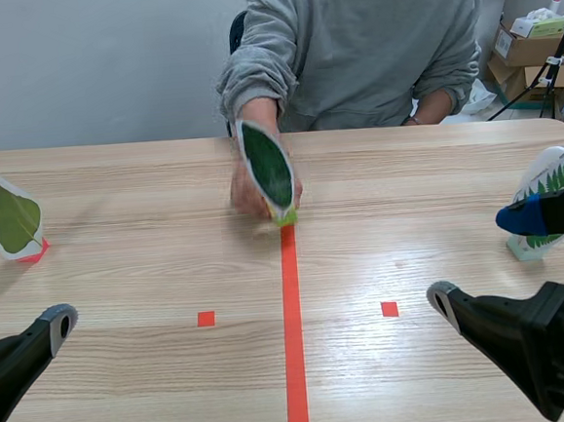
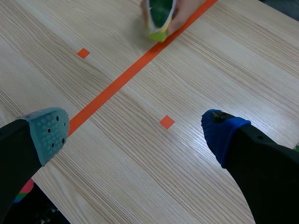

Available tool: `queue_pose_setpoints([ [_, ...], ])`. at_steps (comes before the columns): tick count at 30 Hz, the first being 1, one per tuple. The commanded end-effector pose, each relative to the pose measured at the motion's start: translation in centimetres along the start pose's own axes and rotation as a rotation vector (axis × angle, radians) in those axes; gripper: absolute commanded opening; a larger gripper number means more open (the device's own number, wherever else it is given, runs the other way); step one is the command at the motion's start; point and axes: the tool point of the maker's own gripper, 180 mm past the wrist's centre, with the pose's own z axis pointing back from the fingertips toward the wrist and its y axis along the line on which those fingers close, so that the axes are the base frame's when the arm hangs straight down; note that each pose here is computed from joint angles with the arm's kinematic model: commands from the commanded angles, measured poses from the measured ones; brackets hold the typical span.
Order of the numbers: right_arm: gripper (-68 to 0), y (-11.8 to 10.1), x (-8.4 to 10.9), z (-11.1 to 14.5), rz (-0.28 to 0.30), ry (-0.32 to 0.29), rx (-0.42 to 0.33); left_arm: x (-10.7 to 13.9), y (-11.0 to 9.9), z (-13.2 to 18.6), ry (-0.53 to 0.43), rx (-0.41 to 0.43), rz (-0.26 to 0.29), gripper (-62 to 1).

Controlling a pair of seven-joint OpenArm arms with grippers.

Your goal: Do the leaf sorting experiment

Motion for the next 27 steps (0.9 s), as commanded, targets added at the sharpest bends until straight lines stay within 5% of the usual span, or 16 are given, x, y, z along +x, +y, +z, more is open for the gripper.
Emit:
queue_pose_setpoints([
  [1,-9.8,-0.27,0.47,0.02,0.003,-0.02,-0.002,0.5,-0.31,-0.05,-0.017,-0.005,0.009,1.4],
  [27,-9.8,-0.29,0.34,0.02,0.006,-0.013,-0.003,0.81,-0.08,-0.28,-0.025,-0.001,0.001,1.4],
])
